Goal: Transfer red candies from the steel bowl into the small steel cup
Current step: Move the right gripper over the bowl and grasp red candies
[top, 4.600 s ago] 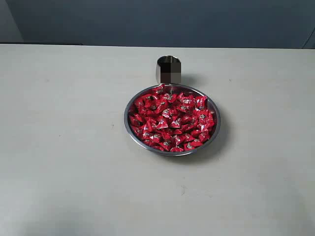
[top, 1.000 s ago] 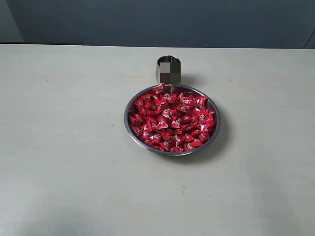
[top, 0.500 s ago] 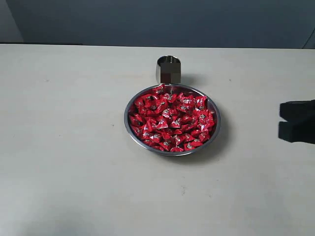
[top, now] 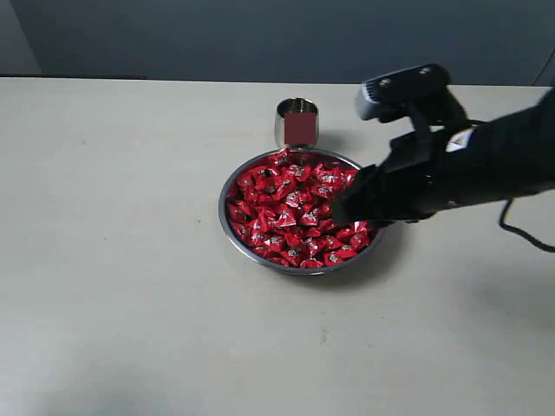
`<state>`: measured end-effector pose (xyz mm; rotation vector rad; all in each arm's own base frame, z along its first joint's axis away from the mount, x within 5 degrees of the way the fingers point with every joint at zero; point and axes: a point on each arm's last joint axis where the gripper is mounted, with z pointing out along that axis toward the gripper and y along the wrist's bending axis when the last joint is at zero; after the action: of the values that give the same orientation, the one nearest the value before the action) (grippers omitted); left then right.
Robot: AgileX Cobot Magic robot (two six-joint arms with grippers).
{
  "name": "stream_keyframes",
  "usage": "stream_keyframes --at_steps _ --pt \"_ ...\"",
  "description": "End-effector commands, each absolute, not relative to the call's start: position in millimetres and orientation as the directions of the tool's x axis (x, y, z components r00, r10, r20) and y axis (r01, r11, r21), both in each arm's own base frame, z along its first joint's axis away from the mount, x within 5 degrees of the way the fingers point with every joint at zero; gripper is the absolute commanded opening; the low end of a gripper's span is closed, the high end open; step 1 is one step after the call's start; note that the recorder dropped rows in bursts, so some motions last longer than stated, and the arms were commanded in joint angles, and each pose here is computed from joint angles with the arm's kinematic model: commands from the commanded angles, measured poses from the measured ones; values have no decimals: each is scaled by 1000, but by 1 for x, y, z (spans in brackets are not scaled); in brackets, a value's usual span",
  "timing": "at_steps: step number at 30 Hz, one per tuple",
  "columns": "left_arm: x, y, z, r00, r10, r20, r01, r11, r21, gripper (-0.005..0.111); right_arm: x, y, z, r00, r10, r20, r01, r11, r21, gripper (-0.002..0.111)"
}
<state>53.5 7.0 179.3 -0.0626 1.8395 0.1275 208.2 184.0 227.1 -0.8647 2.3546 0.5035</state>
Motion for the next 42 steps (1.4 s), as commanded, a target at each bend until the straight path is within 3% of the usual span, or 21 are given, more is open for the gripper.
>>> stream_keyframes --at_steps 1,11,23,28,34,42 --pt "53 7 183 -251 28 -967 -103 993 55 0 230 222 208 -627 -527 -574 -714 683 154 40" --pt "53 7 183 -251 28 -967 -103 993 55 0 275 272 158 -659 -604 -449 -730 658 185 40" --pt "53 7 183 -251 28 -967 -103 993 55 0 295 273 135 -648 -639 -415 -719 693 55 39" --pt "53 7 183 -251 28 -967 -103 993 55 0 295 274 135 -653 -633 -415 -715 697 62 -1" --pt "53 7 183 -251 28 -967 -103 993 55 0 294 273 137 -650 -633 -421 -716 696 60 0" --pt "53 7 183 -251 28 -967 -103 993 55 0 291 271 171 -625 -615 -480 -722 690 56 0"
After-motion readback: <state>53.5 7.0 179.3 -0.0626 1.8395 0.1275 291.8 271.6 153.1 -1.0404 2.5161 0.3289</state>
